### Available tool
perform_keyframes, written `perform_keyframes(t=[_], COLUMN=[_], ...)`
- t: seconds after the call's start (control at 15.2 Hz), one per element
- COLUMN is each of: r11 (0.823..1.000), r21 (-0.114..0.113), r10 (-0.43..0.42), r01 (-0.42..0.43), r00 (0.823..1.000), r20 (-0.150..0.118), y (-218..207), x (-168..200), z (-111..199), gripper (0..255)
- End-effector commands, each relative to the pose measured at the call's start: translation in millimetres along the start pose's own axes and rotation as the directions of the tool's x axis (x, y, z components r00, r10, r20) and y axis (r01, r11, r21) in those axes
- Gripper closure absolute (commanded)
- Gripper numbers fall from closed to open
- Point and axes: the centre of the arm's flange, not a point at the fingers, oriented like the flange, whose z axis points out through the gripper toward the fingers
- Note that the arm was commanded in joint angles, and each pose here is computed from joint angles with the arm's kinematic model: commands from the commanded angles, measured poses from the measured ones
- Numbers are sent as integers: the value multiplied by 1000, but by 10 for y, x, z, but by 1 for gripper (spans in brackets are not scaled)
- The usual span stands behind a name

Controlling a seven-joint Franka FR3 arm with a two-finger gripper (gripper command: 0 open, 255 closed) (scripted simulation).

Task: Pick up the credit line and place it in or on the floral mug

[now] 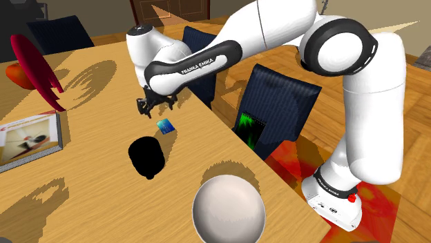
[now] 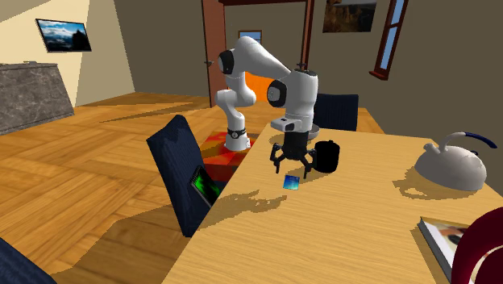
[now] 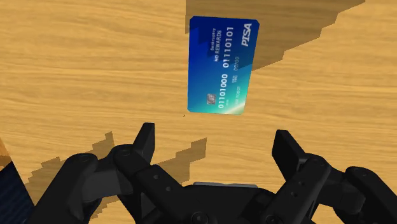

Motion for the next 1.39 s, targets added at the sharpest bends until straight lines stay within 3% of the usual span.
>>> perform_keyframes(t=[0.0,0.4,0.92,0.99,1.32], r11=[1000,1000,1000,1000,1000], r21=[-1,-1,-1,-1,-1], r10=[2,2,2,2,2], r01=[-2,-2,-2,-2,-2], r00=[1000,1000,1000,1000,1000], r20=[-3,-3,-3,-3,-3], y=[-39,-38,-38,-38,-43], x=[24,25,25,25,34], z=[96,443,443,443,449], gripper=[0,0,0,255,255])
